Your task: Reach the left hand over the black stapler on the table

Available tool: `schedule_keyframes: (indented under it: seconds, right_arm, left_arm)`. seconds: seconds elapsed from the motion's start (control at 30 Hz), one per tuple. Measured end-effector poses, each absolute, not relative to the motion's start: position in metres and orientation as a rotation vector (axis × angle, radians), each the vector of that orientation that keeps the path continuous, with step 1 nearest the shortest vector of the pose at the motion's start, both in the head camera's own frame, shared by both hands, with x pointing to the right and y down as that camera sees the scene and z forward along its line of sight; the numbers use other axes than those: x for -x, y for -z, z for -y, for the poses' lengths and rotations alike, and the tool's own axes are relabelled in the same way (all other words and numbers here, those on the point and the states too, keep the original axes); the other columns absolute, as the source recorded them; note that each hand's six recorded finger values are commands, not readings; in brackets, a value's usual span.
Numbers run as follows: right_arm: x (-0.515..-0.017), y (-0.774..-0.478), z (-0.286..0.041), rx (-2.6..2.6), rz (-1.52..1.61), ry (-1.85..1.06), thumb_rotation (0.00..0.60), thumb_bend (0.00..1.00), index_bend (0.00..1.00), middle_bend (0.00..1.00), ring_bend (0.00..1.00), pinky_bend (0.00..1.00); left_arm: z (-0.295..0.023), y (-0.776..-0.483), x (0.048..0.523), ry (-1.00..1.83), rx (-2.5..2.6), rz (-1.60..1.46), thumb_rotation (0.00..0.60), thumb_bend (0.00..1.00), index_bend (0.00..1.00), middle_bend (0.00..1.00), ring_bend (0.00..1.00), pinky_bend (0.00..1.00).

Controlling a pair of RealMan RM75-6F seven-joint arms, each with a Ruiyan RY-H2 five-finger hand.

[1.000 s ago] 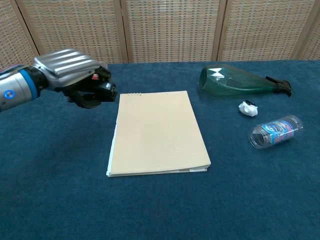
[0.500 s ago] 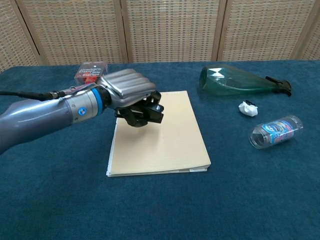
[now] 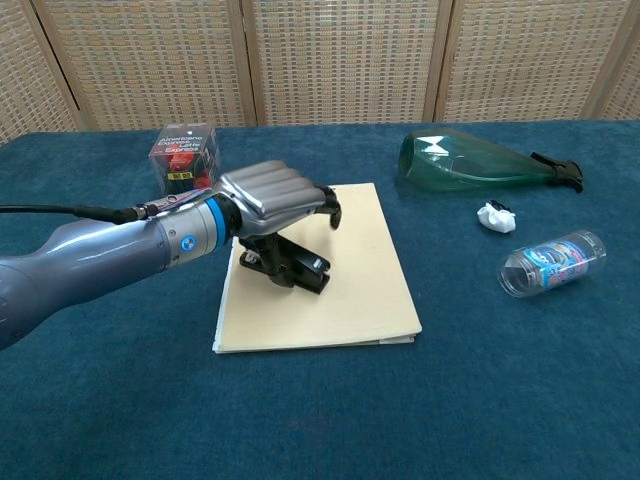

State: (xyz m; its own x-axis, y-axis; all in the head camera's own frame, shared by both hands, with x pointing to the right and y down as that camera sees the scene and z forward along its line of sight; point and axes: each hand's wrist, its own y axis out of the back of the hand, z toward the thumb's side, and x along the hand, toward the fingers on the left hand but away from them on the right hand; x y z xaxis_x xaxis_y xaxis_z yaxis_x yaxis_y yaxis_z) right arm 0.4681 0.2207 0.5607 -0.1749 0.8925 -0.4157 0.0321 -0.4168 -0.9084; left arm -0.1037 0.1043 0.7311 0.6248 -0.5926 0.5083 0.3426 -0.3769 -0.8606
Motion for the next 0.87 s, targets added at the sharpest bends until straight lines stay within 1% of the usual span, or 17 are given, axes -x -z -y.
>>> schedule_keyframes:
  seconds: [0.17,0.23,0.3,0.37,0.5,0.63,0.77,0.87]
  right_arm:
    - [-0.466,-0.558,-0.222,1.431,1.102,-1.657,0.600,0.00,0.00,0.00,0.00,0.00]
    - [-0.464,-0.557,-0.222,1.435,1.100,-1.648,0.600,0.00,0.00,0.00,0.00,0.00]
    - [-0.462,-0.556,-0.223,1.440,1.097,-1.639,0.600,0.00,0.00,0.00,0.00,0.00]
    - [-0.460,-0.555,-0.224,1.445,1.096,-1.632,0.600,0.00,0.00,0.00,0.00,0.00]
    - [-0.457,-0.555,-0.226,1.454,1.091,-1.626,0.600,0.00,0.00,0.00,0.00,0.00]
    - [-0.454,-0.554,-0.227,1.460,1.082,-1.617,0.600,0.00,0.00,0.00,0.00,0.00]
    - [-0.451,-0.553,-0.229,1.471,1.075,-1.603,0.600,0.00,0.00,0.00,0.00,0.00]
    - [-0.449,-0.552,-0.230,1.476,1.072,-1.594,0.600,0.00,0.00,0.00,0.00,0.00]
  left_arm:
    - [-0.100,-0.717,0.108,0.989,1.722,-0.273,0.600,0.00,0.00,0.00,0.01,0.16]
    - [-0.095,-0.705,0.115,0.980,1.732,-0.325,0.600,0.00,0.00,0.00,0.00,0.12]
    - [-0.090,-0.691,0.126,0.972,1.738,-0.386,0.600,0.00,0.00,0.00,0.00,0.05]
    - [-0.088,-0.678,0.139,0.970,1.746,-0.441,0.600,0.00,0.00,0.00,0.00,0.01]
    - [-0.086,-0.648,0.183,1.003,1.751,-0.585,0.600,0.00,0.00,0.00,0.00,0.00]
    - [-0.093,-0.627,0.236,1.080,1.736,-0.721,0.600,0.00,0.00,0.00,0.00,0.00]
    - [-0.117,-0.609,0.296,1.184,1.716,-0.852,0.600,0.00,0.00,0.00,0.00,0.00]
    - [-0.145,-0.596,0.342,1.292,1.698,-0.930,0.600,0.00,0.00,0.00,0.00,0.00]
